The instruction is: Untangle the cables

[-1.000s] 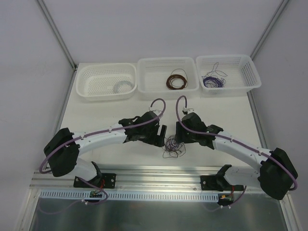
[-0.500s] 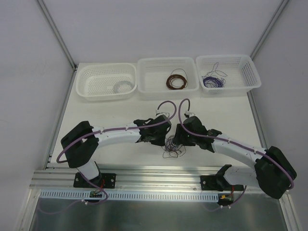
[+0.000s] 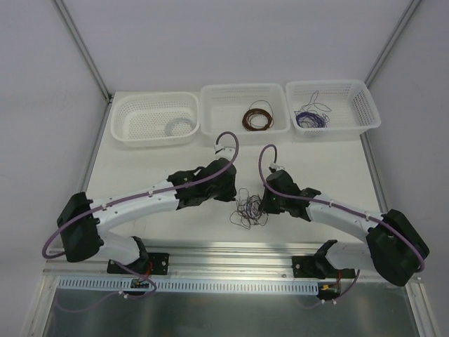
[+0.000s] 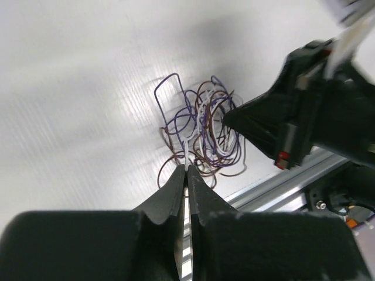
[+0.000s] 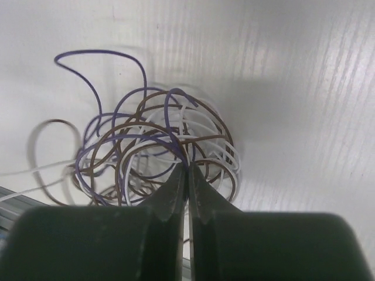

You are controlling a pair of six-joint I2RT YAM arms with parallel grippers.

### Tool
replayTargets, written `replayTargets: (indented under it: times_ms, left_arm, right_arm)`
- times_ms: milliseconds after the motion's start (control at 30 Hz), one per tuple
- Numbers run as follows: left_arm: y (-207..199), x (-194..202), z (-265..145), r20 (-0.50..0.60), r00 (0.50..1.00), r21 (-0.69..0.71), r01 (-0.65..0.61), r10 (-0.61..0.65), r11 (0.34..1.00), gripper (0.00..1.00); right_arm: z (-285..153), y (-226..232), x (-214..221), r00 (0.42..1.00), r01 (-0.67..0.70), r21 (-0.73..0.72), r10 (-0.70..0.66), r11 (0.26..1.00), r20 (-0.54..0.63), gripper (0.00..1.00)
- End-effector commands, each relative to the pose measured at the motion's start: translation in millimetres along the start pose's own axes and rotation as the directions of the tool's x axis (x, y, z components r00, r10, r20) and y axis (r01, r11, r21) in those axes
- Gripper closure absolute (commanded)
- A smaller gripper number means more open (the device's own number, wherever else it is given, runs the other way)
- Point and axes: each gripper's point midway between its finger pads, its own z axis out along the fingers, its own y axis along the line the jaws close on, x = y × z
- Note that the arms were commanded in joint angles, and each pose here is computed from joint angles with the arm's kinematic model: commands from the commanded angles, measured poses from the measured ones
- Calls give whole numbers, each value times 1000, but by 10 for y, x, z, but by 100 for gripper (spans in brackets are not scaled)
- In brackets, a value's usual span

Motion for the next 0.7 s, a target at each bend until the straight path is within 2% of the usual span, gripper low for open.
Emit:
replayTargets:
  times_ms: [0,167,300,433,667]
  left_arm:
    - [-11,-486,-435,157,987,7,-39,38,999,100]
    - [270,-835,-945,262,962,-71,-58,75,996,100]
    - [632,-1086,-1327,344,938,-124,0,43,992,100]
    - [980,-1324,-1802,450,893,-171,63,21,983,100]
    - [1358,-1538,-2328,522,849,-303,95,81,948,100]
  right_arm:
    - [-18,-57,-51,1000,-11,45,11,999,8,99]
    - [-111,-181,-103,1000,-12,100,10,995,24,99]
    - [-178,-302,-136,999,-30,130,25,991,36,99]
    - [-241,-406,-167,998,-43,152,36,987,47,99]
    - [-302,-573,-196,997,-62,187,53,980,53,99]
